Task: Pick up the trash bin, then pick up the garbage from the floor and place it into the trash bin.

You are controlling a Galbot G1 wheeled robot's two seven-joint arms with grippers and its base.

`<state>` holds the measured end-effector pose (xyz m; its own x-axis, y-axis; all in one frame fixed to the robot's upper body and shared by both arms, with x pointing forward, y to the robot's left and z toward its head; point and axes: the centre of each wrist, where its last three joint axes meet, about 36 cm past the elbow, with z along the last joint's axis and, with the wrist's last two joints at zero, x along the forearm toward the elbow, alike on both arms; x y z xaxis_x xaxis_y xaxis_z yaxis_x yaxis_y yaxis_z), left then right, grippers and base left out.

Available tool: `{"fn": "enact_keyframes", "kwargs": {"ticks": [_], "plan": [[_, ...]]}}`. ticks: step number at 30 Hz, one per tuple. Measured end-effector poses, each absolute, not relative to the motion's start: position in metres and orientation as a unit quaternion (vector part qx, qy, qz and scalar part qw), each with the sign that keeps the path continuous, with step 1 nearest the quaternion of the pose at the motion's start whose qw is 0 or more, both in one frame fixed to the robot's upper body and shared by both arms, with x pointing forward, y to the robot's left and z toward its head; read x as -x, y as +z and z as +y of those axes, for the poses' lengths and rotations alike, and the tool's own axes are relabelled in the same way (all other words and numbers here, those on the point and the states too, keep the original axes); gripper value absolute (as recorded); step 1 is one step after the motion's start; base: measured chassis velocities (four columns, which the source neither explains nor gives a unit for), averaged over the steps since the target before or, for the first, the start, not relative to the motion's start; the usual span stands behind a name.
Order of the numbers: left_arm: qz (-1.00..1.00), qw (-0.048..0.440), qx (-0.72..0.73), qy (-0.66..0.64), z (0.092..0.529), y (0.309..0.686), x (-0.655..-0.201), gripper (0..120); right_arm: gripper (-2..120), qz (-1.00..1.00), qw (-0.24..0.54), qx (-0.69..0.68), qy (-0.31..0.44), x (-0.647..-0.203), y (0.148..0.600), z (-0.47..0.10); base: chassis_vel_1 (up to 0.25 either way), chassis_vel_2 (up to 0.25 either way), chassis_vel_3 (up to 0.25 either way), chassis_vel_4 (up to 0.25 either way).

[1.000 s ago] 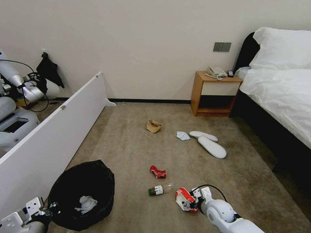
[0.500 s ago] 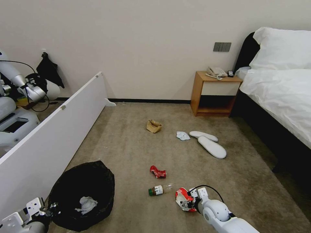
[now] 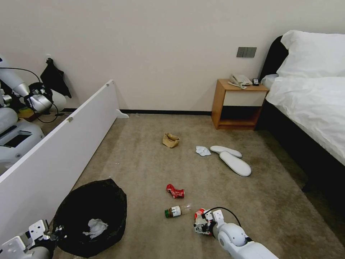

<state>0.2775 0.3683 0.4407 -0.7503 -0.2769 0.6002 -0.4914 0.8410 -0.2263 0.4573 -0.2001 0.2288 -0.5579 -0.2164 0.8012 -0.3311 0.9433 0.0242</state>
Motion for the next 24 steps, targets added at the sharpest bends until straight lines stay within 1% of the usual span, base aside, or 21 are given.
{"fn": "enact_keyframes", "kwargs": {"ticks": [9, 20, 23, 24], "plan": [[-0.916, 0.285, -0.209, 0.19, 0.368, 0.44, -0.277, 2, 100, -0.879, 0.446, -0.156, 0.062, -0.455, 0.216, -0.189, 0.0, 0.0, 0.0, 0.0], [-0.916, 0.285, -0.206, 0.192, 0.367, 0.44, -0.278, 2, 100, -0.879, 0.449, -0.145, 0.068, -0.457, 0.209, -0.201, 0.0, 0.0, 0.0, 0.0], [-0.916, 0.286, -0.206, 0.191, 0.367, 0.439, -0.278, 2, 98, -0.879, 0.449, -0.143, 0.07, -0.457, 0.209, -0.204, 0.0, 0.0, 0.0, 0.0], [-0.916, 0.287, -0.206, 0.191, 0.367, 0.438, -0.278, 2, 95, -0.88, 0.448, -0.141, 0.072, -0.457, 0.209, -0.208, 0.0, 0.0, 0.0, 0.0]]}}
